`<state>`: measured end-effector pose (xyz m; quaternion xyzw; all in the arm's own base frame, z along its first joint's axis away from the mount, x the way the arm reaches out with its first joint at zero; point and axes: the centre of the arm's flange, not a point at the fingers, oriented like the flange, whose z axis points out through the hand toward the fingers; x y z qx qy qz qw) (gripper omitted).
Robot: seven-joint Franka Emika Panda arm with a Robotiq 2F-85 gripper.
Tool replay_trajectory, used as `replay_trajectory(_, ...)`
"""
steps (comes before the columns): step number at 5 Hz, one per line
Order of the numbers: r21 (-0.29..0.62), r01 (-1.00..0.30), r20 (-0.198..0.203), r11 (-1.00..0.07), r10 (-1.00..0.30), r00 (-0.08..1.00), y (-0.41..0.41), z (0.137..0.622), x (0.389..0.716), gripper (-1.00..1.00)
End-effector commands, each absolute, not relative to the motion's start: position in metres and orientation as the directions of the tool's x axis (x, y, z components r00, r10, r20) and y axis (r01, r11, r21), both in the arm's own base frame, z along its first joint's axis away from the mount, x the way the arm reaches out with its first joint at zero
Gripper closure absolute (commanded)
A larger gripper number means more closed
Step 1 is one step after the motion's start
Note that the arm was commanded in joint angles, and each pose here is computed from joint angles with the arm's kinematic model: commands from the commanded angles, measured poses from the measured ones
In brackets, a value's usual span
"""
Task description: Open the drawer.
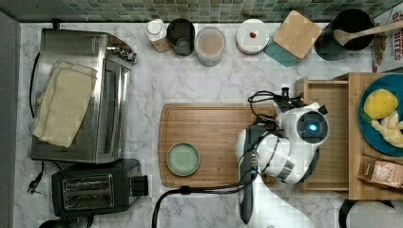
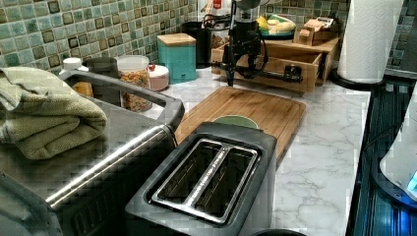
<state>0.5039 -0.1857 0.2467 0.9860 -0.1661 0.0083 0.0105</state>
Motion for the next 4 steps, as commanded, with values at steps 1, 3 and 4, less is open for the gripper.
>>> replay_trajectory(1, -0.087, 0.013, -0.075, -0.996, 0.02, 0.997, 0.0402, 0.2599, 0.4982, -1.0)
replay_trajectory(3, -0.126, 0.091, -0.054, -0.988, 0.099, 0.994, 0.0378, 0.2666, 0.5003, -1.0)
replay_trajectory(4, -0.126, 0.091, -0.054, -0.988, 0.098, 0.994, 0.0378, 0.2667, 0.5004, -1.0)
